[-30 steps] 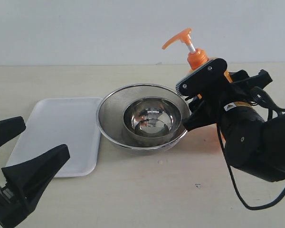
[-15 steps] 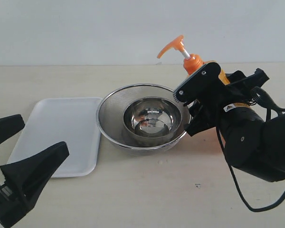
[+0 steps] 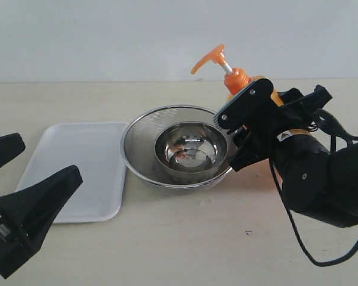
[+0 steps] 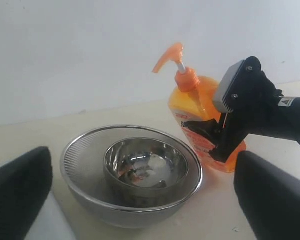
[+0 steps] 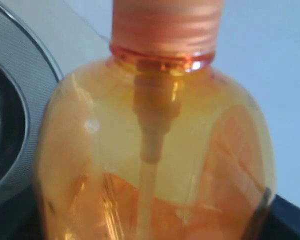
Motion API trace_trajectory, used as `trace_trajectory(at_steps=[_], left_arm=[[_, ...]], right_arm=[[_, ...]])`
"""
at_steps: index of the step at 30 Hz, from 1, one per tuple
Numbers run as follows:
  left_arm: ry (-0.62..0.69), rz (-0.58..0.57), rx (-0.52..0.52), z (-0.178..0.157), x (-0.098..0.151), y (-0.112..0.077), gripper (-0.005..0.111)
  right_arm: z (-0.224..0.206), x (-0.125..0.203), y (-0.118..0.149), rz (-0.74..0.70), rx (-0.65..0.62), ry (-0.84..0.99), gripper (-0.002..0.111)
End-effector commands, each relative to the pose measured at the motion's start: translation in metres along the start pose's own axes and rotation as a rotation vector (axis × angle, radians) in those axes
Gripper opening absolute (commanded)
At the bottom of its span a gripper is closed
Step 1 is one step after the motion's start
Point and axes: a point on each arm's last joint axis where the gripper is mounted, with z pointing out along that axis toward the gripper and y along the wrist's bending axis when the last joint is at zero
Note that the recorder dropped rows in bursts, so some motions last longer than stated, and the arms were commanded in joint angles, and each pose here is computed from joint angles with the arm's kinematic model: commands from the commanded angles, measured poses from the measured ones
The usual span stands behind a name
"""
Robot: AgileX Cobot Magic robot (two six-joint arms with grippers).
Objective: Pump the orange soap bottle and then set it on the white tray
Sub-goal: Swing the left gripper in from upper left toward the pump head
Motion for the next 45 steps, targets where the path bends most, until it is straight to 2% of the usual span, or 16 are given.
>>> trace_trajectory(at_steps=[1,21,22,24,25,28,29,34,39,42,45], left_arm=[[-0.019,0.004,0.000,-0.001,-0.002,0.000,0.091],[-0.013,-0.003,0.002,-0.001,-0.001,0.000,0.091],[-0.007,-0.083,0.000,-0.001,-0.001,0.000,0.089],[-0.019,-0.109,0.000,-0.001,-0.002,0.000,0.077],[-0.020,-0.105,0.004,-0.001,-0.002,0.000,0.065],[-0.028,-0.089,0.019,0.000,-0.003,-0.002,0.017],[-0.037,-0.071,0.024,0.001,-0.006,-0.003,0.006],[-0.111,0.026,0.044,0.017,-0.039,-0.013,0.005],[-0.034,0.169,0.021,0.050,-0.060,-0.022,0.005],[0.008,0.176,-0.036,0.076,-0.070,-0.016,0.005],[0.073,0.182,-0.113,0.100,-0.072,0.003,0.005]], right_arm=[[-0.002,-0.007,-0.006,-0.013,0.034,-0.057,0.000],[-0.002,-0.008,-0.005,0.014,0.029,-0.068,0.000],[-0.002,-0.008,-0.005,0.014,0.029,-0.068,0.000],[-0.002,-0.008,-0.005,0.014,0.029,-0.068,0.000],[-0.002,-0.008,-0.005,0.014,0.029,-0.068,0.000],[-0.002,-0.009,-0.005,0.012,0.028,-0.069,0.000],[-0.002,-0.009,-0.005,0.012,0.028,-0.069,0.000],[-0.002,-0.009,-0.005,0.010,0.027,-0.072,0.000],[-0.002,-0.009,-0.005,0.032,0.023,-0.079,0.000],[-0.002,-0.010,-0.004,0.056,0.011,-0.085,0.000],[-0.002,-0.011,-0.003,0.054,-0.005,-0.098,0.000]])
